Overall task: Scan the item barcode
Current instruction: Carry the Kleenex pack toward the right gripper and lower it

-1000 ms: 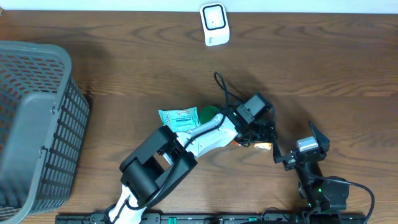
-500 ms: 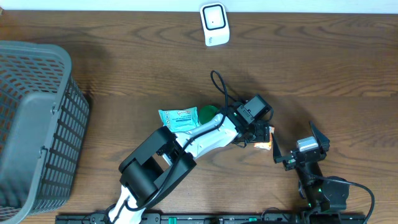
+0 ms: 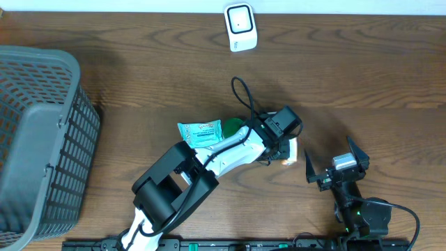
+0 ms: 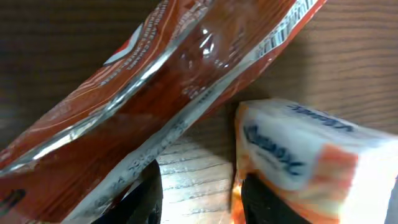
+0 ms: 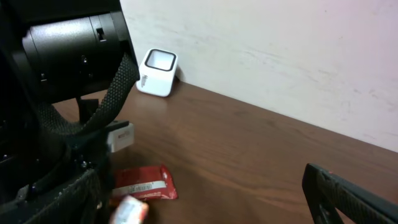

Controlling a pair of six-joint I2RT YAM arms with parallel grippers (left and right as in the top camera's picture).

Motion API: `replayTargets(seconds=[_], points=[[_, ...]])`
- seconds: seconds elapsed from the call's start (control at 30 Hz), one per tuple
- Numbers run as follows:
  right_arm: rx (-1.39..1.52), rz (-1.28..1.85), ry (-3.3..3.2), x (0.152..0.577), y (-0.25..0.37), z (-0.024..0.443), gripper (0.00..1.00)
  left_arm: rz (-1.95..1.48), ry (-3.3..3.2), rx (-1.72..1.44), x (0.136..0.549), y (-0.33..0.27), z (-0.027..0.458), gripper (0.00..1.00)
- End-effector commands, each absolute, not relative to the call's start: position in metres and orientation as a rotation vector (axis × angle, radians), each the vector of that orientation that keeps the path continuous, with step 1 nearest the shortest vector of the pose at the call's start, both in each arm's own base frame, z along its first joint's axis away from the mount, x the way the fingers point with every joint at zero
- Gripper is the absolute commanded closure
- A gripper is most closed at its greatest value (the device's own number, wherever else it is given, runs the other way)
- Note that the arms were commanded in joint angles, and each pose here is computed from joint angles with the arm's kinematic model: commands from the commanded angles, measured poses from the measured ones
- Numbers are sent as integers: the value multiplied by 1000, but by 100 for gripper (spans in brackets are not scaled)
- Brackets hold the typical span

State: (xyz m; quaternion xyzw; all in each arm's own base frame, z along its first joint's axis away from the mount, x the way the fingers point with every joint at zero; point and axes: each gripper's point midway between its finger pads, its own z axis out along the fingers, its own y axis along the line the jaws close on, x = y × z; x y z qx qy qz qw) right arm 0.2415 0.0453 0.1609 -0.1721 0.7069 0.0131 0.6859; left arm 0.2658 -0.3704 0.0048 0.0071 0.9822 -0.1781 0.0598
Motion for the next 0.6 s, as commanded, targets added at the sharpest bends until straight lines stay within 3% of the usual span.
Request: replayTargets(seconds=[0.0,0.33,0.57], points=[[-371,35,1590,242,44,160,1,-452,2992,3,265,-359,-6,58],[-371,35,1590,242,44,160,1,-460,2989,13,263,-362,-5,58],[-371,35,1590,242,44,160,1,-654,2980,47,261,-386,6,58]])
